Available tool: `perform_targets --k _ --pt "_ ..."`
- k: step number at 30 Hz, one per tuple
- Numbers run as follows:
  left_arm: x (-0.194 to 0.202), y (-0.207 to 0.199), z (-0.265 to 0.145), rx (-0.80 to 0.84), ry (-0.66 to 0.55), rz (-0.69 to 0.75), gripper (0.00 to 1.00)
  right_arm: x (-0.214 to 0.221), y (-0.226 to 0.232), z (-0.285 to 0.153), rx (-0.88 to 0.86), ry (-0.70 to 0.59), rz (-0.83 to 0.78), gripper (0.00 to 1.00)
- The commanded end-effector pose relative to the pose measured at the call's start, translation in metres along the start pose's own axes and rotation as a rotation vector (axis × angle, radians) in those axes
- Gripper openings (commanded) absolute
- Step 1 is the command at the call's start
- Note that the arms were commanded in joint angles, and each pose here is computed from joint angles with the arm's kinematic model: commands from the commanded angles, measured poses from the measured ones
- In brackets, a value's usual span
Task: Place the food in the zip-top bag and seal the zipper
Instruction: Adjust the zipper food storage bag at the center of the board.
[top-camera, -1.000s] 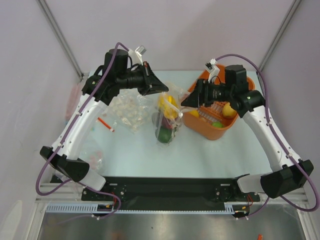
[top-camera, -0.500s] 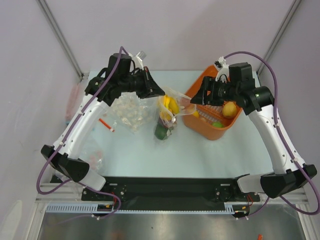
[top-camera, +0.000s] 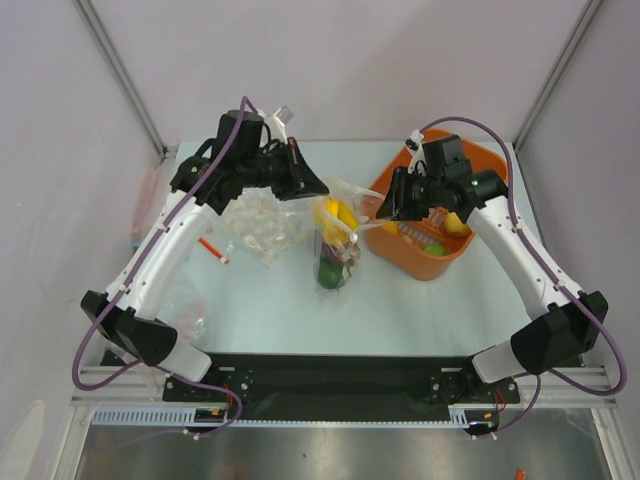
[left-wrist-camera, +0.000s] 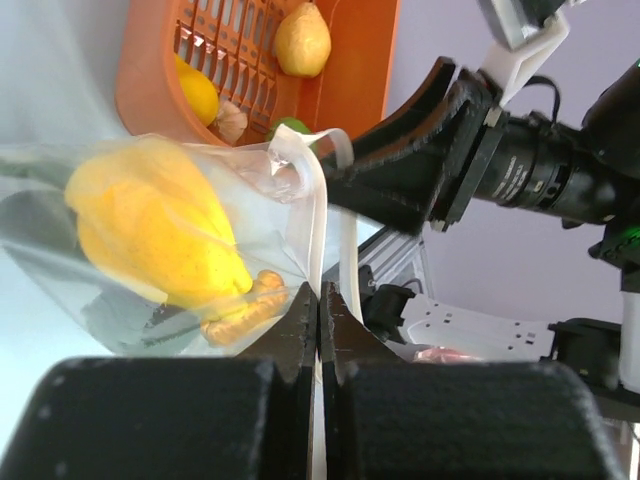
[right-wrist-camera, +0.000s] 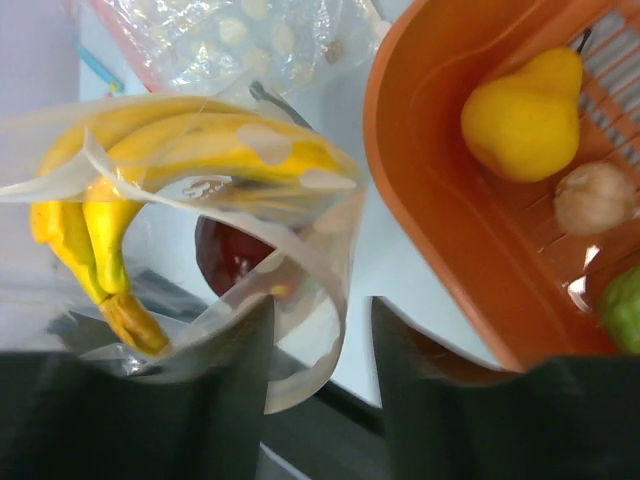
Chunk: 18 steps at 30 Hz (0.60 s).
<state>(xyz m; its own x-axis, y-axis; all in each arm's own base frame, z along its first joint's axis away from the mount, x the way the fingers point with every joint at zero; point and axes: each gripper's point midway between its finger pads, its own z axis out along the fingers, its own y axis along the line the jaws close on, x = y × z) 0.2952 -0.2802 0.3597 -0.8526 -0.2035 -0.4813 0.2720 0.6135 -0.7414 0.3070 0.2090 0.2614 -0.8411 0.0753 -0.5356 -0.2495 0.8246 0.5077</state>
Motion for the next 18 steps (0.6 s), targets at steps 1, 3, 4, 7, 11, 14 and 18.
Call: perform_targets --k 1,3,4,7,11,14,18 --pt "-0.005 -0.017 -0.019 0.059 -0.060 0.074 0.00 -0.019 0.011 0.002 -0.026 -0.069 -0.009 0.31" --pt "-0.003 -0.013 -0.018 0.048 -0.058 0.082 0.00 -0.023 0.021 0.000 -0.046 -0.077 -0.033 0.10" --pt "-0.001 -0.007 -0.016 0.028 -0.056 0.083 0.00 -0.024 0.026 0.000 -0.056 -0.080 -0.048 0.00" --pt "0.006 0.014 -0.009 -0.031 -0.041 0.094 0.00 -0.020 0.053 -0.003 -0.100 -0.083 -0.122 0.00" --pt "0.006 0.045 -0.002 -0.147 -0.059 0.128 0.00 -0.018 0.099 -0.006 -0.205 -0.139 -0.211 0.00" --pt "0.007 0.053 -0.003 -0.183 -0.053 0.162 0.00 -0.018 0.112 -0.004 -0.255 -0.148 -0.222 0.00" --pt "0.004 0.063 -0.007 -0.246 -0.050 0.202 0.00 -0.019 0.109 0.005 -0.236 -0.133 -0.232 0.00"
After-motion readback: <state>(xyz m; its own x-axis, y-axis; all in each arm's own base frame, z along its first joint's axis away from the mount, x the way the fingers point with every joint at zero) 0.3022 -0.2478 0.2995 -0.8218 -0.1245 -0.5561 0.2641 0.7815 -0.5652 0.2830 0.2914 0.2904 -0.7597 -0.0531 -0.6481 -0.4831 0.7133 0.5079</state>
